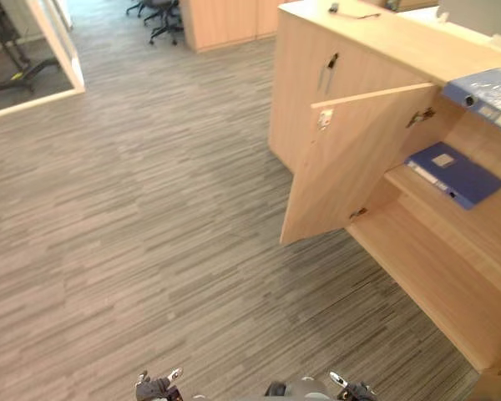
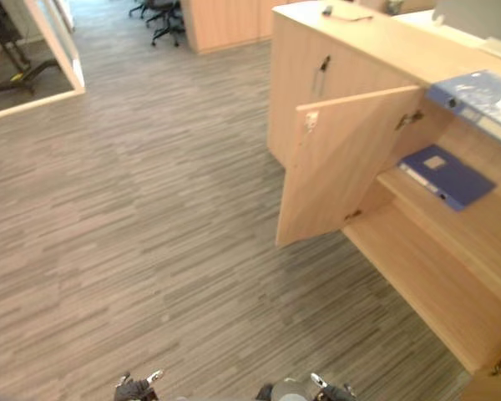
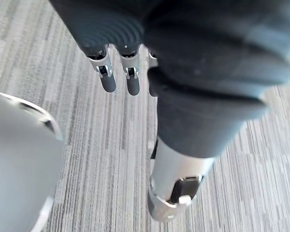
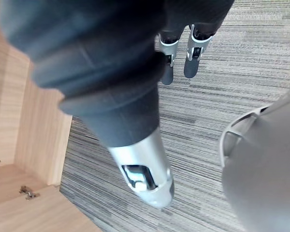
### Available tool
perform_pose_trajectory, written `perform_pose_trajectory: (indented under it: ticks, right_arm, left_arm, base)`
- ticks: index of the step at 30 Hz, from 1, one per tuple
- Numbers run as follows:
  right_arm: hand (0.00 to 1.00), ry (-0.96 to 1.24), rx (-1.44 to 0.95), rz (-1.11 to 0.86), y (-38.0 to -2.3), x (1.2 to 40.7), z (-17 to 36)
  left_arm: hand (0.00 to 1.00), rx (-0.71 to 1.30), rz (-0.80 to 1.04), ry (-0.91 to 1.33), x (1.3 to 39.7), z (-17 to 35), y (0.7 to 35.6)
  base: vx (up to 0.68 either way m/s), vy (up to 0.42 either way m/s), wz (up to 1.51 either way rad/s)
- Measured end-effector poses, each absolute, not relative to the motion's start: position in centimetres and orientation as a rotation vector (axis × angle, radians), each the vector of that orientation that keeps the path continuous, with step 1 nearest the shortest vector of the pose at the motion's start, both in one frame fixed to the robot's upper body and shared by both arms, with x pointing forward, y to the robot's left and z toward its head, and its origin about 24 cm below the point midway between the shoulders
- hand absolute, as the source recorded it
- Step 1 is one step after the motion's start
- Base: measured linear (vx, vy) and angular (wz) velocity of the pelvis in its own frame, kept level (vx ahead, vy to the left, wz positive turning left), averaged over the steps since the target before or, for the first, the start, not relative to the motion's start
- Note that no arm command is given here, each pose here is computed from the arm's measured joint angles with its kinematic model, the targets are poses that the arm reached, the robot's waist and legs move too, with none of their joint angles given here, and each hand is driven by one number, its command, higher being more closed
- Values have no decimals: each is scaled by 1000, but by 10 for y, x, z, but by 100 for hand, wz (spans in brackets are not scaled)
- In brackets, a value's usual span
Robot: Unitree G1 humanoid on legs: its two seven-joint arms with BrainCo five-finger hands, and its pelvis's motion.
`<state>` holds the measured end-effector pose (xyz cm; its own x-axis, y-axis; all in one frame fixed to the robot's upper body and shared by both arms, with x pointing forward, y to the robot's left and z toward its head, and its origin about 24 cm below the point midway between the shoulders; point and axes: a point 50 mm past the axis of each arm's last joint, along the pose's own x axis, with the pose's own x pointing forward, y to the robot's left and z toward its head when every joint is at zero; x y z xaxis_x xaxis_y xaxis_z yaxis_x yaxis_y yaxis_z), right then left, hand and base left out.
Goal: Walk over to the cabinet, pick up the folder, carry it to the office cabinet, place the folder inside the office cabinet, then close the office cabinet door
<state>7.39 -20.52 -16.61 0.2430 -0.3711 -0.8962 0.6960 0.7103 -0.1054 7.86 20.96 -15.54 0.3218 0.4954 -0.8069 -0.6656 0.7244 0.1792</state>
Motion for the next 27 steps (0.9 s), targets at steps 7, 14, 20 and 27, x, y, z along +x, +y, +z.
perform_pose_trajectory:
  ticks: [7,14,20,27]
  right_arm:
    - [0,1089,310,-691,-201,90,-164]
    - [0,1036,94,-404,-173,119,-157]
    - [0,1045,118,-361,-157,122,-158]
    - [0,1084,109,-411,-179,113,-161]
  left_arm:
    - [0,-226,825,920,83,-151,219]
    - [0,-249,868,877,91,-146,219]
    - [0,-243,855,891,92,-148,215]
    - [0,-204,790,950,84,-154,205]
  base:
    - [268,174,-149]
    - [209,356,-101]
    - [130,185,-55]
    - [39,19,-58]
